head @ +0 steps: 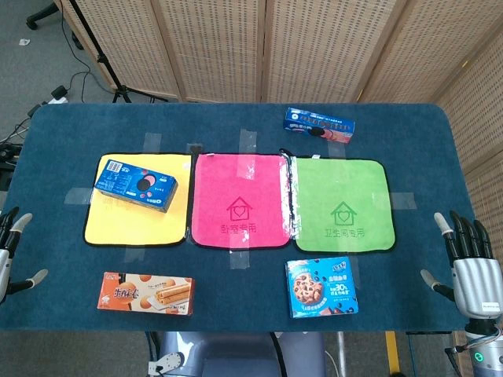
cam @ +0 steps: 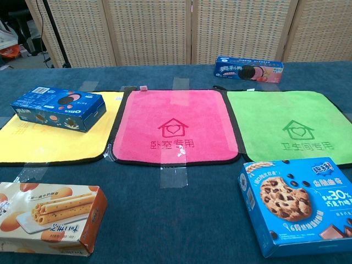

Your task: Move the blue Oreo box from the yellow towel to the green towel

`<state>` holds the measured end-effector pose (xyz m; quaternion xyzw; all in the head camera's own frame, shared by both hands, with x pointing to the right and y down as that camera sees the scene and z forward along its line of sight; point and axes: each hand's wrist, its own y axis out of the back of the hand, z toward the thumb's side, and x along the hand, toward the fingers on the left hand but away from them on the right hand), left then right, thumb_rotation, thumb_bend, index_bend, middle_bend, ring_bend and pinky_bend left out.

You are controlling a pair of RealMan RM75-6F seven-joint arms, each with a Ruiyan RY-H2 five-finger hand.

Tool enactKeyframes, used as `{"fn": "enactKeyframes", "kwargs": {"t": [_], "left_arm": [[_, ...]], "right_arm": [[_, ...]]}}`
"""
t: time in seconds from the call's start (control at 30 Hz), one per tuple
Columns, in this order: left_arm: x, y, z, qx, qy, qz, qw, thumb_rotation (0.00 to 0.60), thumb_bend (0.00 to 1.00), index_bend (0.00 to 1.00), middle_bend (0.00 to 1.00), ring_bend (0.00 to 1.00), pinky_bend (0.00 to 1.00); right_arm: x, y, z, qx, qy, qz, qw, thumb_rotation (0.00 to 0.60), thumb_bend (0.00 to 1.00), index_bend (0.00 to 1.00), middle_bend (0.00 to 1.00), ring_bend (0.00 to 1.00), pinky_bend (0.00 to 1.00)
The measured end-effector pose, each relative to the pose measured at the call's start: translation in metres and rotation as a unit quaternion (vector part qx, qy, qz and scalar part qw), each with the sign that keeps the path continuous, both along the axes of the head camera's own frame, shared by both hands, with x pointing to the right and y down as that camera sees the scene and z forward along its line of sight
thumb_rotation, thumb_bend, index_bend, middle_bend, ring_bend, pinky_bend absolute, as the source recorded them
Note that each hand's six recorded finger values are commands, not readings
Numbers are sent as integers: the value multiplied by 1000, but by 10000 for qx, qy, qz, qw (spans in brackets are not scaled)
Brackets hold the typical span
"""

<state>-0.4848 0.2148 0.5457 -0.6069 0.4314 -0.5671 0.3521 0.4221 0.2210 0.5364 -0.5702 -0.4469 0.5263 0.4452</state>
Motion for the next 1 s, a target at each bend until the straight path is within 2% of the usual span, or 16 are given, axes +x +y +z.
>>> {"fn": "enactKeyframes", "kwargs": {"t": [0.17, 0.27, 0.3, 0.37, 0.4, 0.43, 0.5, 0.63, 0.73, 0.93, 1.0], "left_arm": [[-1, -1, 2, -57, -3, -21, 10000, 600, 0, 0, 0, 0, 0], [-1, -5, 5, -136, 134, -38, 9998, 600, 25, 0, 0, 0, 0], [0, -8, 7, -182, 242, -60, 9995, 600, 110, 0, 0, 0, 0], [0, -14, 11, -273, 490, -149, 9983, 600, 416, 0, 0, 0, 0], [-1, -17, 14, -325, 647, -212, 9972, 600, 658, 0, 0, 0, 0], [-2, -23, 17, -400, 878, -310, 9949, 600, 850, 0, 0, 0, 0], [-4, -32, 23, -516, 1257, -496, 9895, 600, 997, 0, 0, 0, 0], [-10, -56, 39, -826, 2121, -1008, 9685, 600, 1000, 0, 0, 0, 0], [-17, -75, 52, -1055, 2508, -1364, 9526, 600, 1000, 0, 0, 0, 0], [-21, -104, 76, -1477, 2697, -1763, 9351, 600, 1000, 0, 0, 0, 0], [-21, -112, 84, -1592, 2675, -1834, 9324, 600, 1000, 0, 0, 0, 0]], "right_arm": [[0, 0, 1, -30, -18, -4, 10000, 600, 0, 0, 0, 0, 0], [-1, -1, 2, -38, -33, -5, 10000, 600, 0, 0, 0, 0, 0], [-1, -1, 2, -43, -35, -2, 10000, 600, 0, 0, 0, 0, 0], [-1, -2, 4, -71, -39, 4, 10000, 600, 0, 0, 0, 0, 0], [-1, -2, 4, -80, -37, 8, 10000, 600, 0, 0, 0, 0, 0], [0, -3, 5, -87, -35, 17, 10000, 600, 0, 0, 0, 0, 0], [1, -4, 6, -104, -35, 47, 9999, 600, 0, 0, 0, 0, 0], [3, -7, 9, -150, -36, 110, 9998, 600, 0, 0, 0, 0, 0], [5, -8, 12, -195, -35, 147, 9997, 600, 0, 0, 0, 0, 0], [6, -10, 17, -269, -5, 162, 9995, 600, 0, 0, 0, 0, 0], [7, -10, 19, -304, 12, 169, 9994, 600, 0, 0, 0, 0, 0]]}}
